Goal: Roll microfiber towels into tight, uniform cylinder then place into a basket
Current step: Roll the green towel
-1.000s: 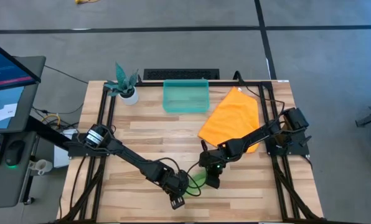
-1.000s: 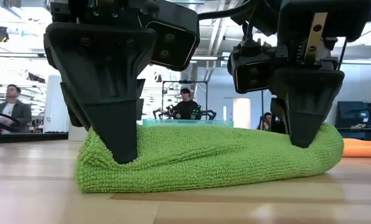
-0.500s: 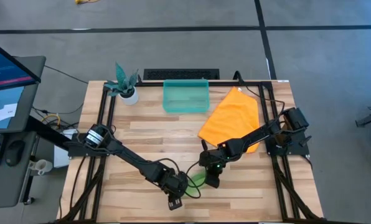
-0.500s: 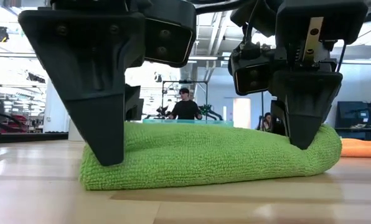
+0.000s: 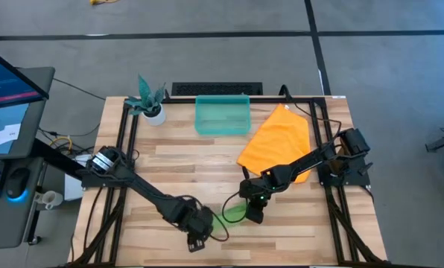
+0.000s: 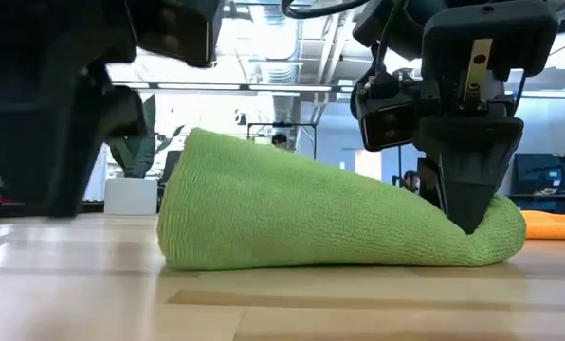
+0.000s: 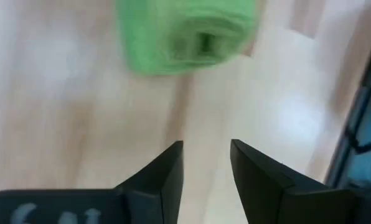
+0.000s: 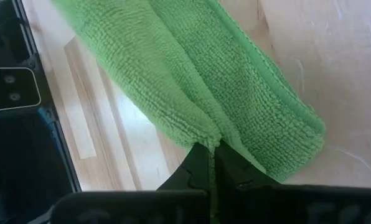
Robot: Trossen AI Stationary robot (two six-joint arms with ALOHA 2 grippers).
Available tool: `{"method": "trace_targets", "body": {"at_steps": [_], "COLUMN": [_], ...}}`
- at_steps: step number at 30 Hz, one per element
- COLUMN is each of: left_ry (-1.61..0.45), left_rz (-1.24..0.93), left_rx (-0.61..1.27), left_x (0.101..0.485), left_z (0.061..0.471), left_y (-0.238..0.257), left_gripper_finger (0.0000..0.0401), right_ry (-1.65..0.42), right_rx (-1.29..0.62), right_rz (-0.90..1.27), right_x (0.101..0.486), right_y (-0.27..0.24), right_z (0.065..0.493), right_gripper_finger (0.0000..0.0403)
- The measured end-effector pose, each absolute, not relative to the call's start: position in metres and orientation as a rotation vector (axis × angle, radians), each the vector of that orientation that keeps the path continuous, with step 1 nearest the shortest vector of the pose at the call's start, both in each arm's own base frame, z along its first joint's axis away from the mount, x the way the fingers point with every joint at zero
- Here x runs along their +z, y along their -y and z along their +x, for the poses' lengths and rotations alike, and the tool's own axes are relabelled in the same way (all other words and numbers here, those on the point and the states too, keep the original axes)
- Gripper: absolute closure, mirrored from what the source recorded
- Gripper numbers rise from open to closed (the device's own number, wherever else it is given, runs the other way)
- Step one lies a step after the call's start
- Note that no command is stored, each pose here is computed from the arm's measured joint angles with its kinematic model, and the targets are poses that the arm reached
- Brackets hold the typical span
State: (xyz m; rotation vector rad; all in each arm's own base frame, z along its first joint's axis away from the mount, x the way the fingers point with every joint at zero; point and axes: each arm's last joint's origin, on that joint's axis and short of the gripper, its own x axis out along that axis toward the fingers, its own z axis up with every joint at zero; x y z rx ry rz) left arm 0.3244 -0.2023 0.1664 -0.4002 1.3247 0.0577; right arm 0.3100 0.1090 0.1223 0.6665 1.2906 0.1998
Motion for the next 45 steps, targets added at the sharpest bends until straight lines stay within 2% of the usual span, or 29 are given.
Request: {"method": "trace_targets", "body": {"at_steps": [5,10,15,21,29,35,42,45], "left_ry": [-1.236,-0.999,-0.826,-0.832,-0.946,-0.892,-0.713,-0.728], "left_rz": [-0.332,-0.15,-0.028,-0.04,-0.121,-0.102,0.026,0.0], "left_rx": [0.09,0.004,0.074,0.09,0.09,0.114,0.245,0.232], "left_x": [0.172,0.18,0.187,0.186,0.181,0.189,0.202,0.199], "left_z": [0.321,0.331,0.339,0.339,0.321,0.317,0.318,0.327], "left_y": [0.209,0.221,0.221,0.219,0.232,0.235,0.231,0.223], "left_gripper_finger": [0.0276,0.0276,0.0279,0.0293,0.031,0.0313,0.0313,0.0313], "right_ry": [-1.29,-1.29,-1.289,-1.288,-1.287,-1.289,-1.289,-1.289], "right_rx": [0.197,0.199,0.201,0.199,0.198,0.197,0.196,0.195], "right_rz": [0.67,0.673,0.67,0.664,0.663,0.663,0.662,0.662], "right_x": [0.122,0.122,0.122,0.122,0.122,0.122,0.122,0.122], "right_y": [-0.108,-0.106,-0.106,-0.106,-0.106,-0.106,-0.106,-0.106], "right_z": [0.311,0.311,0.311,0.311,0.311,0.311,0.311,0.311], "right_gripper_finger": [0.0381,0.0386,0.0382,0.0387,0.0382,0.0387,0.0387,0.0388]}}
